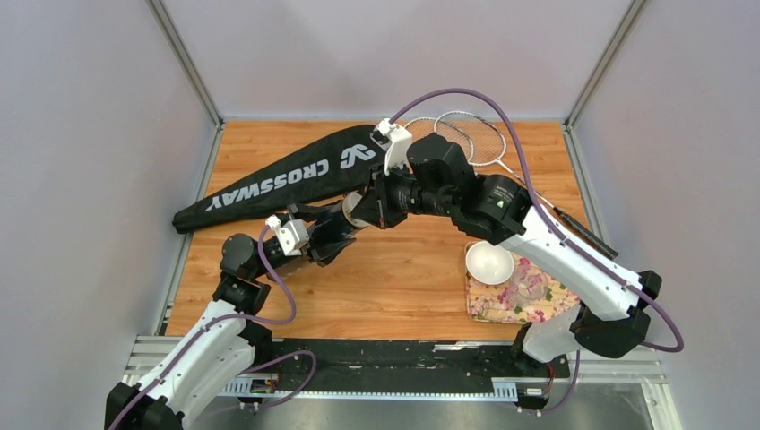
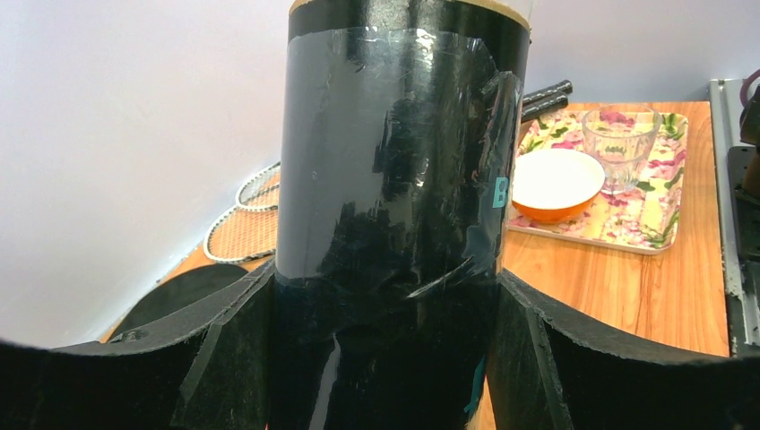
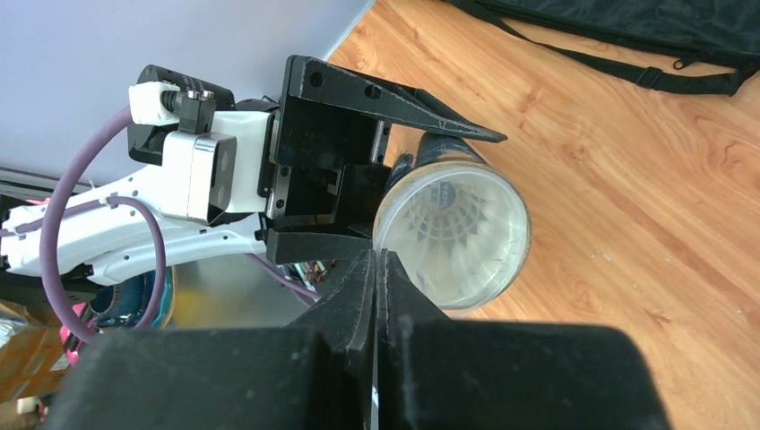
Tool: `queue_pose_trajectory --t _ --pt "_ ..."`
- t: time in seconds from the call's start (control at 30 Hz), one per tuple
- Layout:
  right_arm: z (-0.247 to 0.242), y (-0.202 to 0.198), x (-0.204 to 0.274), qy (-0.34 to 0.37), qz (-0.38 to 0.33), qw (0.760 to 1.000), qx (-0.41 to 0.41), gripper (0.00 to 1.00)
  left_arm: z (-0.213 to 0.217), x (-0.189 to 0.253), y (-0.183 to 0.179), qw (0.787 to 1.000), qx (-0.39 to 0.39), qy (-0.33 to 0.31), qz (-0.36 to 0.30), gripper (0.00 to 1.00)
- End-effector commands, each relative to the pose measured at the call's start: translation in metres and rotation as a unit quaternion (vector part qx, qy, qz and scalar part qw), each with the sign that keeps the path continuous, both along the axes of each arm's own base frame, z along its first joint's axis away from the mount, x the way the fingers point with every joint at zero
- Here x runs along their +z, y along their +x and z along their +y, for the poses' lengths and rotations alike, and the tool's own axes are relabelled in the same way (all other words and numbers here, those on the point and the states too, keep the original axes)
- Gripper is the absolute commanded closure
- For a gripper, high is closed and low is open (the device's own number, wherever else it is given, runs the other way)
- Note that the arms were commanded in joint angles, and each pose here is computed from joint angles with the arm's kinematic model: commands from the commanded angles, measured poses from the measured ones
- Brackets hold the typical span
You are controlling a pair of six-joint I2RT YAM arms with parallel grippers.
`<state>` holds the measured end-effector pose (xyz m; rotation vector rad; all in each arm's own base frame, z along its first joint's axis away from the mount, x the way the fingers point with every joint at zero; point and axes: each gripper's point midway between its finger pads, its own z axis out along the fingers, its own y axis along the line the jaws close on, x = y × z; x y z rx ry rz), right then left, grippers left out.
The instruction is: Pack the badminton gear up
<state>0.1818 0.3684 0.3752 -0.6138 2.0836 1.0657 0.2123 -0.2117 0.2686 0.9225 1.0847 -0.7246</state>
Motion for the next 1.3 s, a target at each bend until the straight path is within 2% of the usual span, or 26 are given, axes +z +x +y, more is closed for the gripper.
queue_pose_trajectory --t 0.0,0.17,0.3,0.4,0.63,0.9,1.27 --pt "-0.018 0.004 -0.009 -0.042 -0.027 0.999 -0.008 1.00 -0.004 -0.008 -0.006 0.998 -0.017 -0.009 0.052 0.96" --pt "-0.022 0.008 -0.001 -0.041 -0.046 0.998 -0.022 1.00 -0.005 -0.008 -0.006 0.998 -0.018 -0.010 0.053 0.96" --pt "-0.024 -0.010 0.040 0.026 -0.071 0.997 0.009 1.00 -0.005 -0.008 -0.005 0.998 -0.018 -0.010 0.056 0.96" --pt "-0.037 -0.010 0.057 0.032 -0.086 0.996 -0.007 1.00 -0.005 -0.009 -0.004 0.998 -0.015 -0.009 0.057 0.96" --pt "-0.032 0.003 0.022 -0.021 -0.075 0.997 -0.022 1.00 -0.005 -0.008 -0.004 0.998 -0.016 -0.011 0.056 0.95" --pt "0.000 0.006 0.004 -0.013 -0.047 0.999 0.007 1.00 -0.005 -0.008 -0.005 0.998 -0.017 -0.010 0.057 0.95" --pt "0.020 -0.011 -0.004 0.005 -0.001 0.998 0.063 1.00 -0.005 -0.007 -0.007 0.998 -0.021 -0.011 0.053 0.95"
